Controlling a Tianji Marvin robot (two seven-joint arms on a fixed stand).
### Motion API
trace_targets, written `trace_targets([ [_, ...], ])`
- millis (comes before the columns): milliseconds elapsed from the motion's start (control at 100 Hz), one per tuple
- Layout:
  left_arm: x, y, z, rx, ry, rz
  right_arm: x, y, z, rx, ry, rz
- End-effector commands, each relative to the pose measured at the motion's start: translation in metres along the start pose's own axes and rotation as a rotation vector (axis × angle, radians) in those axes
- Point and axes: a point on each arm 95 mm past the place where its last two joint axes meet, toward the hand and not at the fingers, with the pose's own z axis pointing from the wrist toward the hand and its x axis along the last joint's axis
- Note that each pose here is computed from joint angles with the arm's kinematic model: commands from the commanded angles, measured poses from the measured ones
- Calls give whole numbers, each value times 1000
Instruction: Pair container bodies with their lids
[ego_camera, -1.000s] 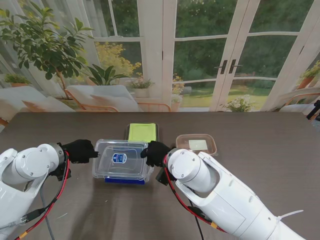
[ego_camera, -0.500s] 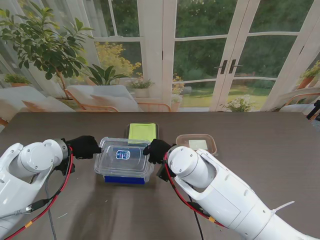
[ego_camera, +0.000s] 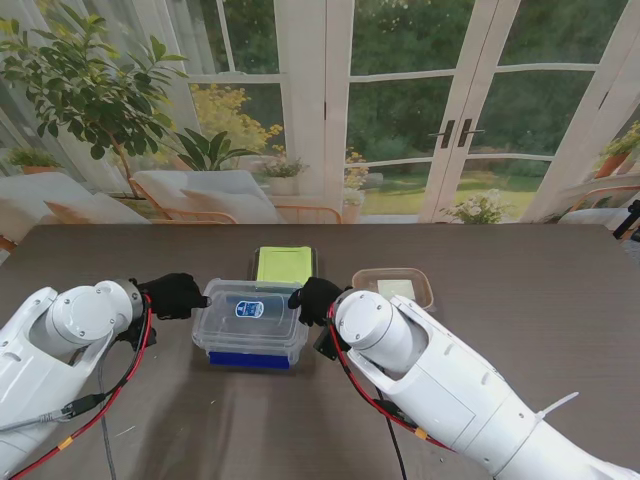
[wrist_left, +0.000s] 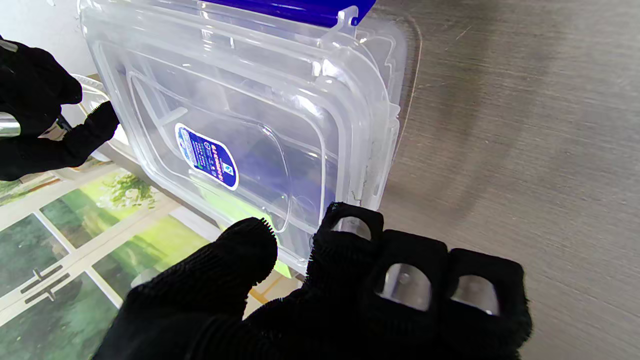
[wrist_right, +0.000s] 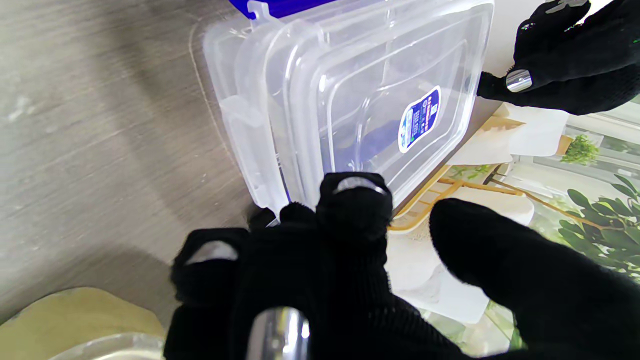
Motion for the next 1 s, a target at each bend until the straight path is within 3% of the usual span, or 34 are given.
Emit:
trace_targets([
  [0, 12, 9, 6, -31, 41, -9, 14, -10, 0, 37, 36, 5],
  [510, 10, 14, 12, -39, 37, -22, 6, -11, 4, 43, 13, -2],
  [990, 8, 21, 5, -39, 12, -15, 2, -14, 4, 49, 7, -3],
])
